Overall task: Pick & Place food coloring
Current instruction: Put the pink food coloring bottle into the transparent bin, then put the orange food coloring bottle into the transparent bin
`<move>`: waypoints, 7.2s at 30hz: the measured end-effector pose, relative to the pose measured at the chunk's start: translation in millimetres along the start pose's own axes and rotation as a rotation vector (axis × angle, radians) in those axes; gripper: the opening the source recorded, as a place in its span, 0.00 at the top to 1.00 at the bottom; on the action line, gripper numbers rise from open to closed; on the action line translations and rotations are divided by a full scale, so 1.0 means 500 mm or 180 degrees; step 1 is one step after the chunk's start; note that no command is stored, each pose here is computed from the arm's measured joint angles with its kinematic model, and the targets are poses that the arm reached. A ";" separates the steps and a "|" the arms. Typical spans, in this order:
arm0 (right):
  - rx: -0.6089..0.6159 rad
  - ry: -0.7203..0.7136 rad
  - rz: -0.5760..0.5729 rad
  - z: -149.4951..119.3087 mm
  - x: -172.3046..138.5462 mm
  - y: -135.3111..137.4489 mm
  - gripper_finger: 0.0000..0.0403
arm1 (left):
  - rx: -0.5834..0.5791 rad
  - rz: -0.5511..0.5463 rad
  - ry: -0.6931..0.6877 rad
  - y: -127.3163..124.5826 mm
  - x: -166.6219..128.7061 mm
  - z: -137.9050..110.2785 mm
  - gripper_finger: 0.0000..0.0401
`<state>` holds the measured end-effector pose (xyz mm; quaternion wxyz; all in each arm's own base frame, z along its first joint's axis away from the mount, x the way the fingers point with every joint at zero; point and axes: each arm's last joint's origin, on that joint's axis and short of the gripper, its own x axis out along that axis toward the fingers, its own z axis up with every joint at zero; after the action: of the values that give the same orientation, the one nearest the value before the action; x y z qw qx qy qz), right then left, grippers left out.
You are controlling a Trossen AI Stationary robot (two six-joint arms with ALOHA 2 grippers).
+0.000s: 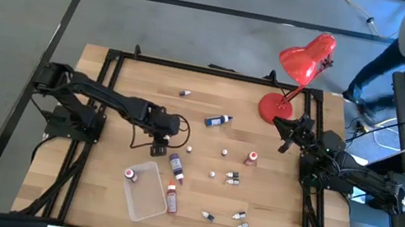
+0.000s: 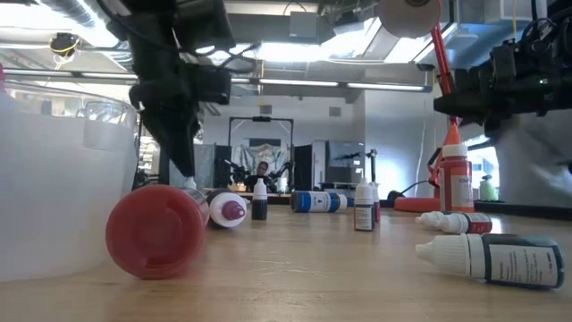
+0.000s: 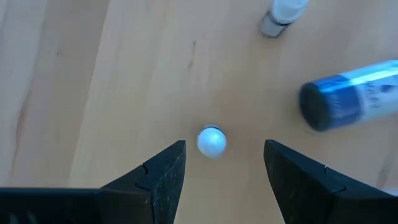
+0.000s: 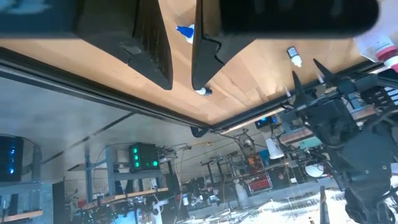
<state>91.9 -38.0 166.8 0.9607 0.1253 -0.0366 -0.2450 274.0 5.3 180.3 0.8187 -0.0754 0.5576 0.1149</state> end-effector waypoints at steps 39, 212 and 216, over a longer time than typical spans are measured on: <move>-0.0027 0.0013 -0.0018 -0.001 0.001 0.000 0.84 | 0.0248 -0.0283 -0.0421 -0.122 -0.154 0.120 0.85; -0.1590 0.4230 0.0458 0.113 0.257 0.300 0.70 | 0.0216 0.0033 -0.1015 -0.150 -0.250 0.108 0.59; -0.1666 0.3636 0.0726 0.208 0.318 0.345 0.70 | 0.0027 0.0039 -0.1107 -0.124 -0.302 0.085 0.59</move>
<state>297.4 8.7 313.2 0.8476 -0.0073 0.5293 -0.0366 275.9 -59.5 336.2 0.9024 -0.0475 0.4085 0.1290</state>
